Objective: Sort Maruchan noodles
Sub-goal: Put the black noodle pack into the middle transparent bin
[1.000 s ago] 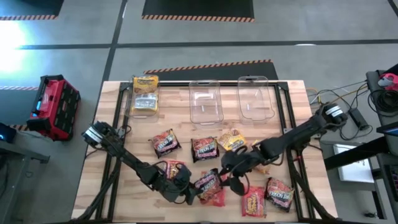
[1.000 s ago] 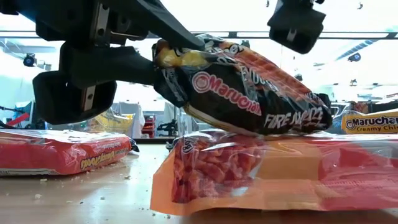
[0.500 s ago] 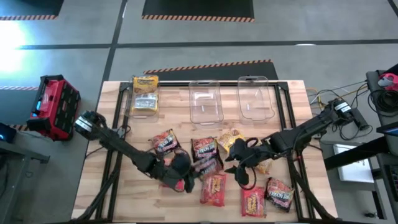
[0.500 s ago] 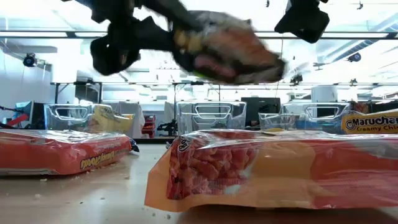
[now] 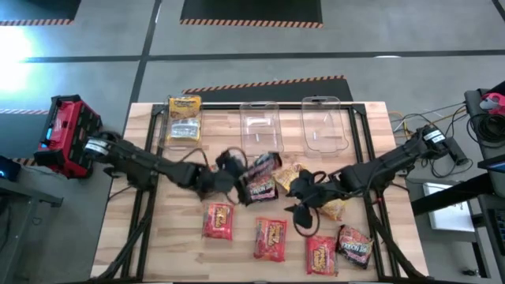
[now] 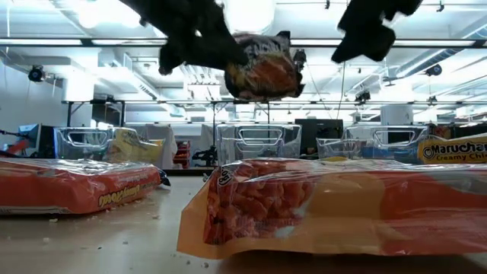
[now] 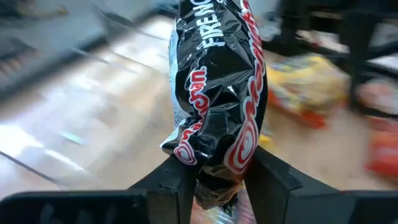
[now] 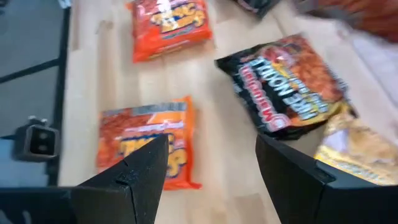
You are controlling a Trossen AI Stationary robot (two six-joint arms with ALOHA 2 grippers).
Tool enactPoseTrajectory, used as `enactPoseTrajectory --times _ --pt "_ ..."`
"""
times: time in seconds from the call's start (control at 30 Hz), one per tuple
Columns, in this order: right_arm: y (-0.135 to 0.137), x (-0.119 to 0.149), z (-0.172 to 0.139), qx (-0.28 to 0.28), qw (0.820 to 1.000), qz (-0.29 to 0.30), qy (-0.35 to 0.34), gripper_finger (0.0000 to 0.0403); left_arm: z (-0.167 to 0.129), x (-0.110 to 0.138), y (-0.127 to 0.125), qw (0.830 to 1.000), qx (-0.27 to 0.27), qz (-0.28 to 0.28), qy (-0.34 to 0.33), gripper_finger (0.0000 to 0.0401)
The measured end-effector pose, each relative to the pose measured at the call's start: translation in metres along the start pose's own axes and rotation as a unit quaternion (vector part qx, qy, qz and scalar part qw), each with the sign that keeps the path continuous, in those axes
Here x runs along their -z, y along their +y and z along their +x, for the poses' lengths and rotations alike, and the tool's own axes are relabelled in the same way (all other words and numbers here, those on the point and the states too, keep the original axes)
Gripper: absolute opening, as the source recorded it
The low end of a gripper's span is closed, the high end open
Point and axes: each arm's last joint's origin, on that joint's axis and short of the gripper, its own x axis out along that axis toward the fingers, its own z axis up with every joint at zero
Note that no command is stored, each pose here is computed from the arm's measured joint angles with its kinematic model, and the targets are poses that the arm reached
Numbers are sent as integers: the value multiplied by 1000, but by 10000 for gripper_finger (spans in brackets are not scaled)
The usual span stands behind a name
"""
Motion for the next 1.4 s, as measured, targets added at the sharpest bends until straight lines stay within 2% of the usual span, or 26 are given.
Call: enactPoseTrajectory --times 0.33,0.43,0.53,0.6,0.77,0.93,1.03,1.23,1.4 --pt "-44 -11 4 79 996 19 32 231 45 -41 97 989 -106 101 -9 97" --pt "-54 -15 4 92 995 25 33 231 52 -52 126 986 -94 140 -15 97" --pt "-63 -18 4 104 994 17 34 231 58 -57 152 987 -33 159 -7 97" --pt "-70 -21 4 112 993 13 33 231 62 -57 168 987 -14 157 -1 97" --pt "-96 -30 3 161 987 -6 23 231 76 -51 201 988 -48 145 21 99" --pt "-132 -39 -2 218 976 2 22 231 95 -35 214 989 -34 138 48 99" --pt "-152 -43 -6 241 970 8 21 231 108 -31 217 986 -31 153 56 99" --pt "-187 -53 -18 264 964 19 7 231 138 -38 218 979 -17 187 76 100" --pt "-211 -54 -25 271 962 37 7 231 167 -48 222 967 -10 208 145 100"
